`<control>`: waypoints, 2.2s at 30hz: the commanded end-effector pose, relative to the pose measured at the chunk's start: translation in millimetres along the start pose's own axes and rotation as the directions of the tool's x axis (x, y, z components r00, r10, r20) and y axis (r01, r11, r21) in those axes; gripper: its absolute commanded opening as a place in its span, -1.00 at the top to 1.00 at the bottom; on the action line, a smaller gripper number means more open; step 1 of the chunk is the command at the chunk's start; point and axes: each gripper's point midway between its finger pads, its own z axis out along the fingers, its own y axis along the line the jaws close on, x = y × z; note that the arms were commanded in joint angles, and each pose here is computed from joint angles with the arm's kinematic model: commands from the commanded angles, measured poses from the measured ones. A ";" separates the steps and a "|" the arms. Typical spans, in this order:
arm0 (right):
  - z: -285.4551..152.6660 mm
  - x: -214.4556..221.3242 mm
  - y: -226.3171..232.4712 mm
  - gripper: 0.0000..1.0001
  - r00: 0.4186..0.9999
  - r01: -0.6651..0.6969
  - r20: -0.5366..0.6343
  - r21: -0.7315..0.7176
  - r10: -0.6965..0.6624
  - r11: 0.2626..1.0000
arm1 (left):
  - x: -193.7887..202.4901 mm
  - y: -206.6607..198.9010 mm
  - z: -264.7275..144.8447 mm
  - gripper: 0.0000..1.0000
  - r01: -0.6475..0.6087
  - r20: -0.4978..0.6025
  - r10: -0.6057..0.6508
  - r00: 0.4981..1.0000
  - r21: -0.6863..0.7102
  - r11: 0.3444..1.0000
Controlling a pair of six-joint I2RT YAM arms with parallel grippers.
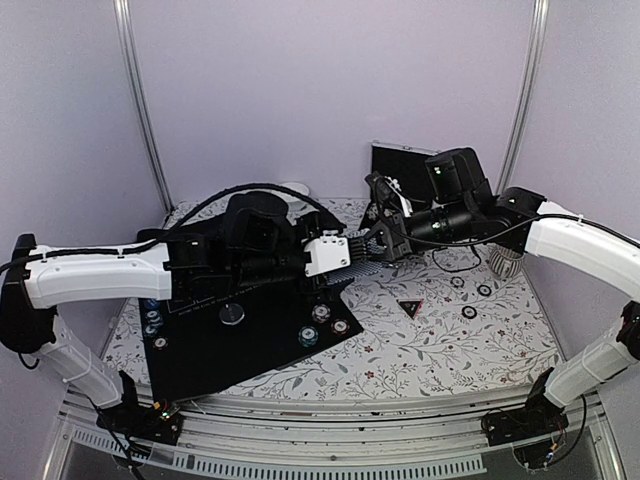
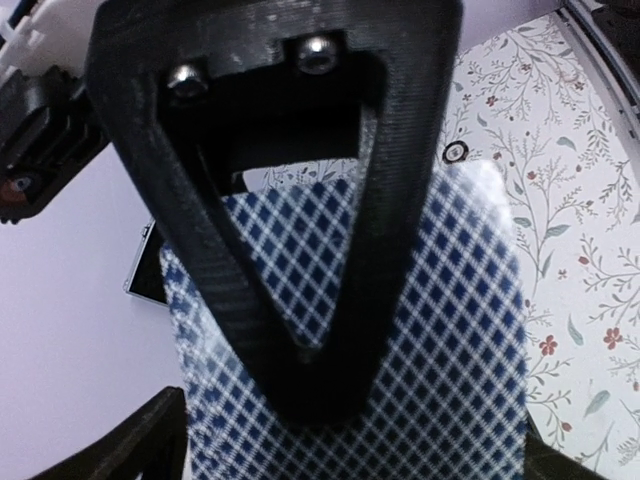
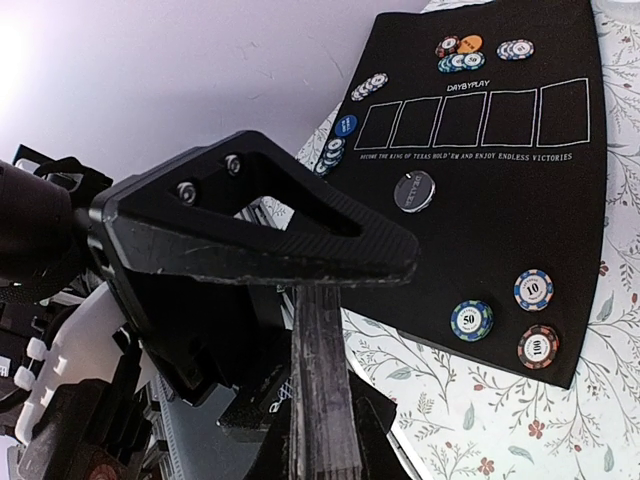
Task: Distribute texas hold em gaming equipment
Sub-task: Pass from the right arm to the left, then pass from the left arm to the right
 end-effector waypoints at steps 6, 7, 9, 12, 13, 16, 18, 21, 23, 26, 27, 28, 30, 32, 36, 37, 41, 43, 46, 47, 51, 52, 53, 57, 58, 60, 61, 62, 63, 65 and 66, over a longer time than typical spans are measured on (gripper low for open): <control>-3.0 -4.1 23.2 0.96 0.999 0.045 -0.004 -0.081 -0.045 0.996 | -13.4 21.2 -10.5 -0.31 0.084 0.061 -0.083 0.995 -0.008 0.996; -3.4 -4.1 23.8 0.96 0.999 0.045 -0.004 -0.083 -0.046 0.996 | -14.2 22.0 -11.4 -0.26 0.087 0.065 -0.086 0.994 -0.010 0.996; -3.2 -3.8 24.1 0.96 0.999 0.048 -0.006 -0.087 -0.048 0.995 | -15.4 23.8 -12.6 -0.25 0.090 0.071 -0.089 0.993 -0.014 0.996; -2.9 -4.4 25.9 0.96 0.999 0.047 -0.006 -0.097 -0.048 0.994 | -17.5 22.6 -13.3 -0.42 0.087 0.085 -0.086 0.993 -0.009 0.996; -2.6 -4.2 27.2 0.96 0.999 0.048 -0.007 -0.105 -0.049 0.993 | -16.4 22.1 -12.6 -0.54 0.082 0.084 -0.081 0.993 -0.010 0.997; -2.5 -5.4 30.8 0.96 0.999 0.043 -0.006 -0.120 -0.044 0.992 | -15.8 22.7 -9.8 -0.73 0.064 0.083 -0.062 0.995 -0.023 0.998; -1.3 -4.6 29.4 0.96 0.999 0.037 -0.009 -0.117 -0.039 0.992 | -15.6 24.9 -7.6 -0.74 0.061 0.079 -0.059 0.995 -0.026 0.998; -1.1 -3.4 29.1 0.96 0.999 0.038 -0.011 -0.116 -0.040 0.992 | -14.0 30.4 -5.4 -0.54 0.079 0.070 -0.077 0.995 -0.031 0.996; -3.1 -4.3 29.8 0.96 0.999 0.043 -0.003 -0.113 -0.043 0.993 | -10.8 29.3 -5.1 -0.40 0.086 0.058 -0.085 0.995 -0.019 0.996; -4.2 -4.1 31.4 0.96 0.999 0.053 -0.001 -0.122 -0.053 0.991 | -15.0 28.3 -9.6 -0.15 0.096 0.078 -0.095 0.992 -0.004 0.995; -3.2 -3.0 31.0 0.96 0.998 0.054 -0.005 -0.124 -0.055 0.991 | -17.4 28.6 -11.5 -0.07 0.101 0.089 -0.100 0.991 -0.001 0.995; -2.1 -1.9 30.5 0.96 0.998 0.055 -0.010 -0.127 -0.057 0.990 | -19.5 29.7 -13.7 -0.05 0.107 0.099 -0.107 0.989 0.001 0.994; -1.8 -1.5 31.1 0.95 0.998 0.066 -0.011 -0.133 -0.068 0.989 | -22.7 29.6 -17.7 -0.04 0.118 0.114 -0.119 0.986 0.014 0.993; -3.2 -2.3 35.8 0.89 0.996 0.091 -0.004 -0.153 -0.092 0.984 | -24.4 27.3 -21.1 -0.02 0.122 0.119 -0.125 0.985 0.033 0.992; -8.7 -4.0 44.0 0.33 0.990 0.140 0.026 -0.184 -0.137 0.973 | -22.0 25.6 -26.6 0.06 0.133 0.104 -0.138 0.985 0.046 0.990; -8.8 -2.9 44.3 0.19 0.989 0.147 0.027 -0.187 -0.144 0.971 | -21.7 25.1 -28.0 0.08 0.133 0.100 -0.138 0.985 0.051 0.990; -10.3 3.4 43.6 -0.16 0.982 0.190 0.027 -0.194 -0.189 0.962 | -21.7 21.8 -36.3 0.16 0.133 0.090 -0.140 0.986 0.082 0.988; -13.3 5.2 42.8 -0.26 0.974 0.227 0.041 -0.184 -0.223 0.956 | -21.5 18.9 -41.2 0.20 0.133 0.088 -0.142 0.986 0.105 0.986; -20.1 3.1 51.9 -0.45 0.959 0.284 0.076 -0.209 -0.274 0.936 | -23.8 13.7 -47.4 0.20 0.143 0.084 -0.157 0.984 0.154 0.978; -21.7 1.4 53.7 -0.51 0.954 0.298 0.088 -0.211 -0.285 0.931 | -22.9 10.7 -49.0 0.21 0.151 0.074 -0.166 0.983 0.174 0.973; -34.6 -9.9 49.4 -0.81 0.918 0.381 0.163 -0.102 -0.362 0.919 | -21.6 2.4 -58.0 0.20 0.166 0.059 -0.185 0.981 0.239 0.957; -41.5 -15.2 47.7 -0.97 0.889 0.429 0.198 -0.048 -0.412 0.902 | -21.5 0.3 -61.4 0.20 0.167 0.059 -0.188 0.980 0.254 0.953; -49.0 -17.6 45.6 -0.98 0.865 0.458 0.230 0.001 -0.446 0.889 | -21.9 -0.4 -65.7 0.20 0.170 0.062 -0.193 0.979 0.268 0.948; -68.1 -9.1 36.7 -0.98 0.695 0.631 0.328 0.149 -0.640 0.762 | -23.3 -1.2 -80.8 0.20 0.189 0.077 -0.223 0.972 0.309 0.932; -68.8 -3.0 38.9 -0.98 0.657 0.670 0.345 0.141 -0.671 0.729 | -22.0 -0.7 -82.6 0.20 0.194 0.071 -0.226 0.971 0.311 0.930; -65.6 6.5 48.3 -0.98 0.575 0.756 0.368 0.103 -0.731 0.646 | -19.3 -0.2 -84.3 0.19 0.205 0.049 -0.232 0.972 0.315 0.927; -61.1 11.1 51.7 -0.98 0.544 0.790 0.369 0.077 -0.753 0.608 | -17.9 -0.7 -84.6 0.19 0.208 0.037 -0.231 0.972 0.319 0.925; -55.2 10.6 51.3 -0.98 0.531 0.803 0.364 0.075 -0.766 0.592 | -17.2 -1.4 -84.5 0.20 0.211 0.028 -0.232 0.972 0.324 0.922; -48.3 9.8 49.8 -0.98 0.522 0.812 0.352 0.075 -0.777 0.579 | -17.0 -2.1 -84.8 0.19 0.212 0.022 -0.232 0.972 0.330 0.920; -34.2 8.4 48.5 -0.98 0.500 0.830 0.325 0.084 -0.803 0.551 | -18.4 -3.1 -85.7 0.19 0.213 0.020 -0.233 0.972 0.342 0.915; -26.8 9.0 49.4 -0.98 0.465 0.854 0.312 0.088 -0.828 0.513 | -18.9 -2.8 -85.8 0.19 0.213 0.022 -0.235 0.972 0.344 0.914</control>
